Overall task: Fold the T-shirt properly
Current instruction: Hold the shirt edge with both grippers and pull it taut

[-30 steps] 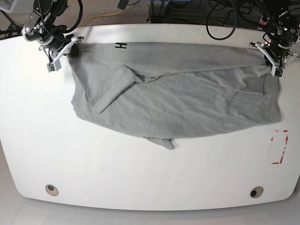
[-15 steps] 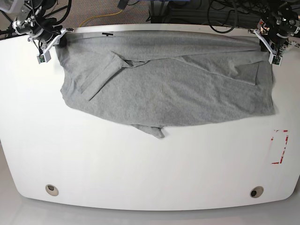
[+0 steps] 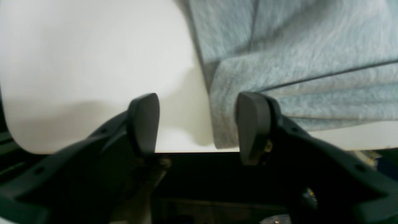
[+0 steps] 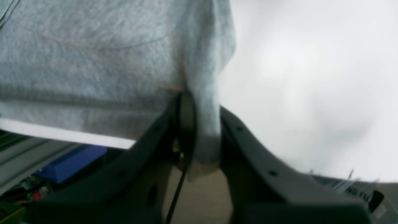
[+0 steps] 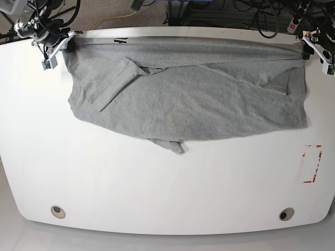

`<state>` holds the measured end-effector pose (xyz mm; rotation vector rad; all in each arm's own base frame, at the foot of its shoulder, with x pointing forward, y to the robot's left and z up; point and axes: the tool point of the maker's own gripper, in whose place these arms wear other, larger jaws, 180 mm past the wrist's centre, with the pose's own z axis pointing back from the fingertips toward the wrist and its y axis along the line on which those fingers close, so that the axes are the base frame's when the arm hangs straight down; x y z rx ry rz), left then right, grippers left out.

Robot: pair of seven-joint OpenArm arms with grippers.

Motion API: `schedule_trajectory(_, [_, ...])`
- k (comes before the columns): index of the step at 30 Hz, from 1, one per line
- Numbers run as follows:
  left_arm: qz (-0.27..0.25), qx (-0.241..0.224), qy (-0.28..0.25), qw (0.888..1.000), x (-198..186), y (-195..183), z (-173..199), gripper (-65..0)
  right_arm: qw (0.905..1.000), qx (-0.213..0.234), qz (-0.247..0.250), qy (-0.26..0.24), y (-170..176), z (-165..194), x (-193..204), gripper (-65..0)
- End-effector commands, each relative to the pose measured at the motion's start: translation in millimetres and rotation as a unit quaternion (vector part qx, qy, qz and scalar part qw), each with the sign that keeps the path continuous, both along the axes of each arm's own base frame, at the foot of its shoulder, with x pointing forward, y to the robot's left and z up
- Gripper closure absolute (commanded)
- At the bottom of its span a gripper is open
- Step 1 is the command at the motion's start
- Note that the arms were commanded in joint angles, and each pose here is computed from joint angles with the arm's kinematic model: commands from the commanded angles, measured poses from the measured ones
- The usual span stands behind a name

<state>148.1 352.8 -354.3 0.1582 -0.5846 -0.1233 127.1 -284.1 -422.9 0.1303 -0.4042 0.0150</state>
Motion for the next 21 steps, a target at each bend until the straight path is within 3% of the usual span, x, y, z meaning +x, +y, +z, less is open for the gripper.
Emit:
schedule_trajectory(1, [-0.002,-0.008,-0.007,1.000,4.3,11.6,12.9,-36.1,0.9996,-0.026,0.005,-0.008,-12.1,11.3,3.0,-10.5])
schedule_trajectory(4, [-0.006,-0.025,-0.003,1.000,4.5,15.1,15.1,-36.4,0.9992,-0.036,0.001,-0.015,-15.5,18.0,1.2,-27.4])
schedule_trajectory(7, [-0.017,-0.047,-0.001,0.999,2.8,11.0,14.6,-36.7,0.9991,-0.038,0.000,-0.016,-16.8,19.2,0.4,-38.4])
schedule_trajectory(14, [-0.022,-0.088,-0.015,0.996,7.1,-1.4,12.9,-38.3,0.9986,-0.037,0.008,-0.037,-12.1,31.1,6.4,-40.7])
schedule_trajectory(21, [-0.023,-0.081,-0.047,0.995,30.1,-0.4,22.9,-37.9,0.9960,-0.037,0.029,-0.077,-2.0,54.3,17.6,-40.7])
